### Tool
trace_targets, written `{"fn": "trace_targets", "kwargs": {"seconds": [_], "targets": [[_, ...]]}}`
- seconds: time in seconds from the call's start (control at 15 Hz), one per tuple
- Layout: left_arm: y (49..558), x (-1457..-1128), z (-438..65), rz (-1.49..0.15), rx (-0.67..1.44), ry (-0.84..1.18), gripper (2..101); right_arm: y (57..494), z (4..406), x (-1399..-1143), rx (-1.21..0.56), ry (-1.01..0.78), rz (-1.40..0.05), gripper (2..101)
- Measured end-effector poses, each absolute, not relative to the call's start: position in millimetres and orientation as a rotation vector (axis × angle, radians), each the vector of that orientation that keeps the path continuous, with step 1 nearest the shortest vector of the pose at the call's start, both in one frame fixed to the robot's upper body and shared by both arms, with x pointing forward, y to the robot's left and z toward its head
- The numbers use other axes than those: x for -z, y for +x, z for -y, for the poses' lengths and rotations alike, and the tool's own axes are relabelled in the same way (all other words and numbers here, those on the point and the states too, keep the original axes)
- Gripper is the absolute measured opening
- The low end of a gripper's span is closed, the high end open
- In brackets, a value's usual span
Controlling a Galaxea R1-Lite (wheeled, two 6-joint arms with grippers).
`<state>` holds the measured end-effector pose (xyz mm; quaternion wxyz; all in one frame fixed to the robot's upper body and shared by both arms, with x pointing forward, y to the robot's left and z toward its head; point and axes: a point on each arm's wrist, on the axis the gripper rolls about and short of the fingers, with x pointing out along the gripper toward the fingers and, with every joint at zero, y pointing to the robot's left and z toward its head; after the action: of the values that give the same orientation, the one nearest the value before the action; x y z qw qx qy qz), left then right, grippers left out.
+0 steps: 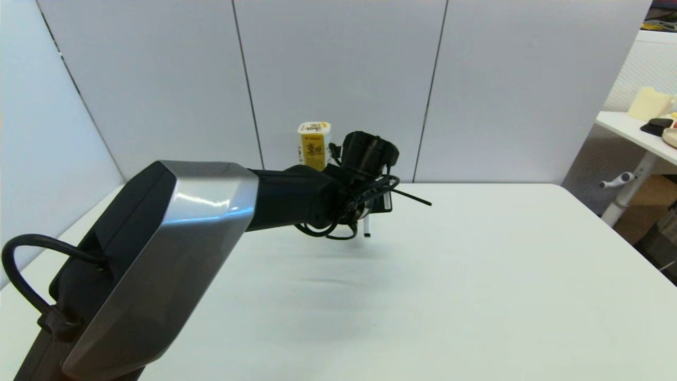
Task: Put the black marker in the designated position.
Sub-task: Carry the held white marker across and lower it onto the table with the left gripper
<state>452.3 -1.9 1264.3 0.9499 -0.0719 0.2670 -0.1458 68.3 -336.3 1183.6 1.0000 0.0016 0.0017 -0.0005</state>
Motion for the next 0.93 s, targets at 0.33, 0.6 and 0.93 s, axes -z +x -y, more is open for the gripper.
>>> {"fn": "trace_targets", "kwargs": {"seconds": [0.33, 0.6, 0.93], "targets": [[453, -1260, 0, -0.57, 0.298, -0.132, 11.1, 68, 336, -1184, 0.001, 0.003, -0.003, 98.0], [451, -1254, -2, -0.632, 0.31, -0.1, 11.1, 68, 336, -1184, 0.0, 0.003, -0.003, 98.0], [451, -1249, -7, -0.689, 0.321, -0.078, 11.1, 68, 336, -1184, 0.0, 0.003, -0.003, 98.0]]}}
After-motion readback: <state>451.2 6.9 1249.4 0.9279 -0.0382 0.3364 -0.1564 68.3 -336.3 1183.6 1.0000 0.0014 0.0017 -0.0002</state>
